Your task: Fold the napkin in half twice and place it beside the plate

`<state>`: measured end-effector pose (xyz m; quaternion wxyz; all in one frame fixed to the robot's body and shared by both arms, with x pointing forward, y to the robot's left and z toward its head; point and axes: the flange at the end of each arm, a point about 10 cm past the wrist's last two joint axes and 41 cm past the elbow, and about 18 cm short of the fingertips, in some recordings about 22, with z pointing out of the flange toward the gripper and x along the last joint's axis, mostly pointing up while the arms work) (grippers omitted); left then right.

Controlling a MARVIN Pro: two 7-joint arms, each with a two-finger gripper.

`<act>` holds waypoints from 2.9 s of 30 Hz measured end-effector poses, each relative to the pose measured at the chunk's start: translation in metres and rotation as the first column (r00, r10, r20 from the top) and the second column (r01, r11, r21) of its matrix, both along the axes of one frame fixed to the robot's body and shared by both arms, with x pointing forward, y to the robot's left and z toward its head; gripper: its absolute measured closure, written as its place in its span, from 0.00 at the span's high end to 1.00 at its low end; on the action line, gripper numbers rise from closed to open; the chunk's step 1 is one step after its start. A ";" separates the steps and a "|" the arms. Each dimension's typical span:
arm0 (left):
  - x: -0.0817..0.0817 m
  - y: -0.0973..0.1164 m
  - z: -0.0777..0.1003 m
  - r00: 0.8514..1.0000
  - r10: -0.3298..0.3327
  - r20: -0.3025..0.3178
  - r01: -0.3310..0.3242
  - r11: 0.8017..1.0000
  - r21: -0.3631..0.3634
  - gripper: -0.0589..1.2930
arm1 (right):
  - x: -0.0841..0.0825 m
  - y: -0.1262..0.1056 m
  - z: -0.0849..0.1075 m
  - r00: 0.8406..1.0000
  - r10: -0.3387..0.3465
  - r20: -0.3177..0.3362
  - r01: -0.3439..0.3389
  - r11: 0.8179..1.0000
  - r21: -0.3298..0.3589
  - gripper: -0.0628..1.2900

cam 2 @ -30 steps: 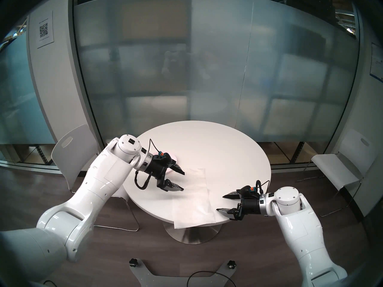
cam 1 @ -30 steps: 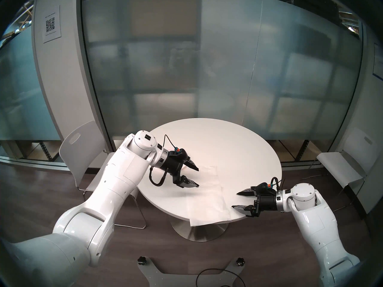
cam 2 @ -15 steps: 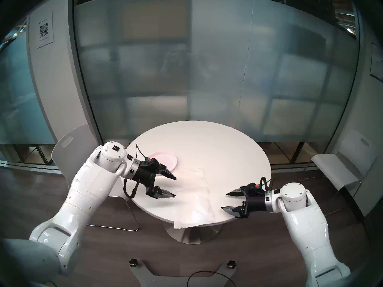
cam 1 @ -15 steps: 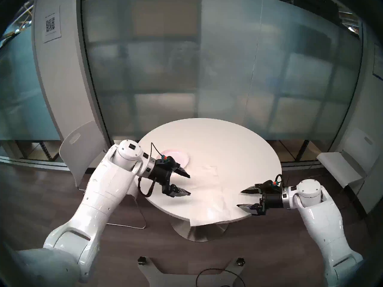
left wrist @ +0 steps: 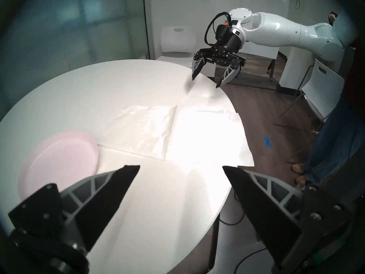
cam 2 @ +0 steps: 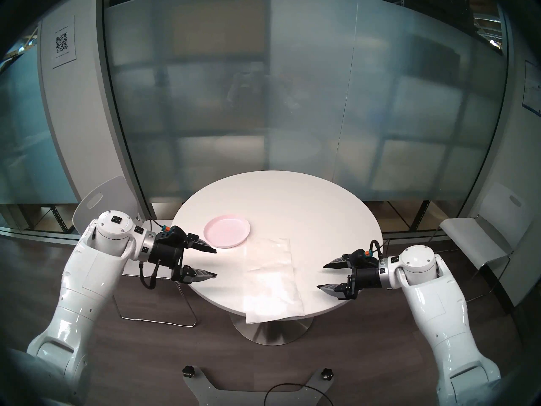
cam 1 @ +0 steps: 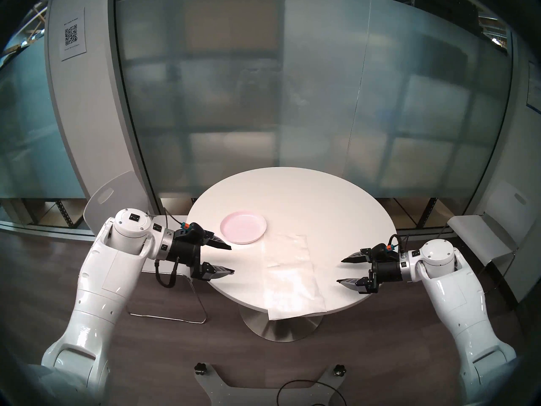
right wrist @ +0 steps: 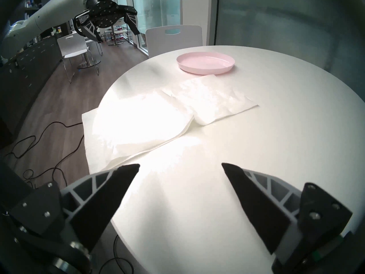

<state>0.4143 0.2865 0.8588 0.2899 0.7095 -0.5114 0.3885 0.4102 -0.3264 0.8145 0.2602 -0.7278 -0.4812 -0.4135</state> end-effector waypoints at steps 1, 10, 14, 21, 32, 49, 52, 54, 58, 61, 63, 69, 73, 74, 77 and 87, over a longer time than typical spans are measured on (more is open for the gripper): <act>-0.002 0.006 -0.002 1.000 0.019 -0.006 -0.019 1.000 -0.005 0.94 | 0.002 0.002 0.000 1.000 0.004 0.001 -0.004 1.000 0.002 0.95; -0.030 0.046 -0.027 0.983 0.183 -0.028 -0.184 0.979 -0.082 0.94 | 0.015 0.016 -0.004 0.999 0.050 -0.014 -0.049 0.999 0.016 0.95; -0.040 0.049 -0.034 0.975 0.223 -0.015 -0.223 0.969 -0.105 0.94 | 0.019 0.018 -0.005 0.997 0.069 -0.018 -0.068 0.998 0.013 0.95; -0.057 0.054 -0.047 0.959 0.284 -0.002 -0.282 0.950 -0.131 0.94 | 0.031 0.029 -0.010 0.994 0.106 -0.012 -0.106 0.994 -0.007 0.95; -0.073 0.062 -0.059 0.938 0.346 0.006 -0.342 0.929 -0.143 0.94 | 0.047 0.046 -0.024 0.989 0.149 0.025 -0.148 0.988 -0.038 0.95; -0.076 0.064 -0.066 0.927 0.376 0.012 -0.370 0.918 -0.144 0.94 | 0.061 0.062 -0.031 0.984 0.168 0.065 -0.167 0.986 -0.021 0.94; -0.075 0.066 -0.066 0.926 0.377 0.012 -0.372 0.917 -0.142 0.94 | 0.063 0.064 -0.031 0.983 0.172 0.065 -0.171 0.985 -0.019 0.90; -0.075 0.067 -0.066 0.926 0.378 0.013 -0.372 0.917 -0.140 0.94 | 0.064 0.065 -0.032 0.982 0.176 0.064 -0.175 0.984 -0.018 0.88; -0.074 0.068 -0.065 0.927 0.375 0.013 -0.370 0.919 -0.138 0.94 | 0.066 0.067 -0.034 0.981 0.185 0.059 -0.184 0.983 -0.020 0.71; -0.074 0.069 -0.065 0.928 0.371 0.012 -0.366 0.920 -0.138 0.94 | 0.067 0.070 -0.036 0.980 0.194 0.054 -0.193 0.981 -0.020 0.57; -0.074 0.069 -0.065 0.929 0.370 0.011 -0.365 0.921 -0.138 0.94 | 0.067 0.071 -0.036 0.979 0.197 0.053 -0.196 0.980 -0.021 0.57; -0.073 0.071 -0.065 0.930 0.368 0.012 -0.363 0.922 -0.136 0.94 | 0.070 0.075 -0.035 0.976 0.209 0.056 -0.208 0.978 -0.028 0.57; -0.073 0.073 -0.065 0.929 0.369 0.013 -0.364 0.922 -0.135 0.94 | 0.072 0.077 -0.034 0.976 0.209 0.062 -0.207 0.978 -0.034 0.57; -0.073 0.074 -0.065 0.929 0.369 0.013 -0.364 0.921 -0.135 0.94 | 0.072 0.077 -0.034 0.976 0.208 0.064 -0.206 0.978 -0.035 0.58; -0.073 0.075 -0.065 0.929 0.370 0.016 -0.364 0.921 -0.135 0.94 | 0.074 0.078 -0.034 0.976 0.205 0.067 -0.203 0.978 -0.040 0.58; -0.074 0.079 -0.064 0.927 0.374 0.020 -0.368 0.920 -0.133 0.94 | 0.074 0.079 -0.038 0.978 0.198 0.063 -0.194 0.979 -0.058 0.58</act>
